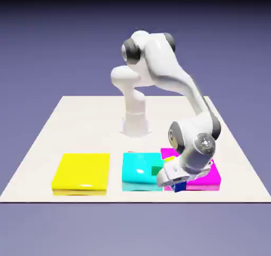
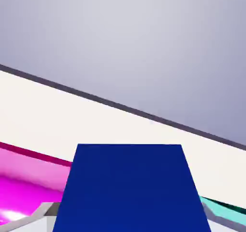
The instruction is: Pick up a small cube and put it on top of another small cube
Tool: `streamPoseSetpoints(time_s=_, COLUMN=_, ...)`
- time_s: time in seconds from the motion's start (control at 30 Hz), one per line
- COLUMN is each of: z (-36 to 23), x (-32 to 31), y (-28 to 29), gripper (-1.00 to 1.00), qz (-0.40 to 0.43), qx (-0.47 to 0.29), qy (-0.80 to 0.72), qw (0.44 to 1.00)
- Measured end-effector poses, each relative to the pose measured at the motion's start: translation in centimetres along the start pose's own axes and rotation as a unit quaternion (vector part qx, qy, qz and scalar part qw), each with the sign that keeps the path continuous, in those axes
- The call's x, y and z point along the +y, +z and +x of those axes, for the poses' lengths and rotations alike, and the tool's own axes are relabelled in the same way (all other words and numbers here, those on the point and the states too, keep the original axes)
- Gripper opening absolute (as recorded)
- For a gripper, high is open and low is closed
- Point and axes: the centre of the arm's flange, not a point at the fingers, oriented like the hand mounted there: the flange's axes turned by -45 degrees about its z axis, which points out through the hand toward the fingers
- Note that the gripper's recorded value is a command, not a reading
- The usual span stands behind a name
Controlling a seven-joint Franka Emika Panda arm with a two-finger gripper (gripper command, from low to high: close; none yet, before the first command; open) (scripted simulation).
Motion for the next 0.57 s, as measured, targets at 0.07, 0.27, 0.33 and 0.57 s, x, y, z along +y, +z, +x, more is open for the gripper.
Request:
streamPoseSetpoints(time_s=0.07, z=-2.2, x=0.1, y=-1.2, gripper=-1.00, qz=0.014, qx=0.000, qy=0.027, qw=1.000)
streamPoseSetpoints(time_s=0.27, z=-8.9, x=0.3, y=-3.7, gripper=-1.00, qz=0.056, qx=-0.001, qy=0.107, qw=0.993)
streamPoseSetpoints(time_s=0.33, z=-9.9, x=0.3, y=-4.0, gripper=-1.00, qz=0.063, qx=-0.001, qy=0.119, qw=0.991)
streamPoseSetpoints(time_s=0.57, z=-9.1, x=-0.2, y=1.1, gripper=1.00, qz=0.062, qx=-0.001, qy=0.119, qw=0.991)
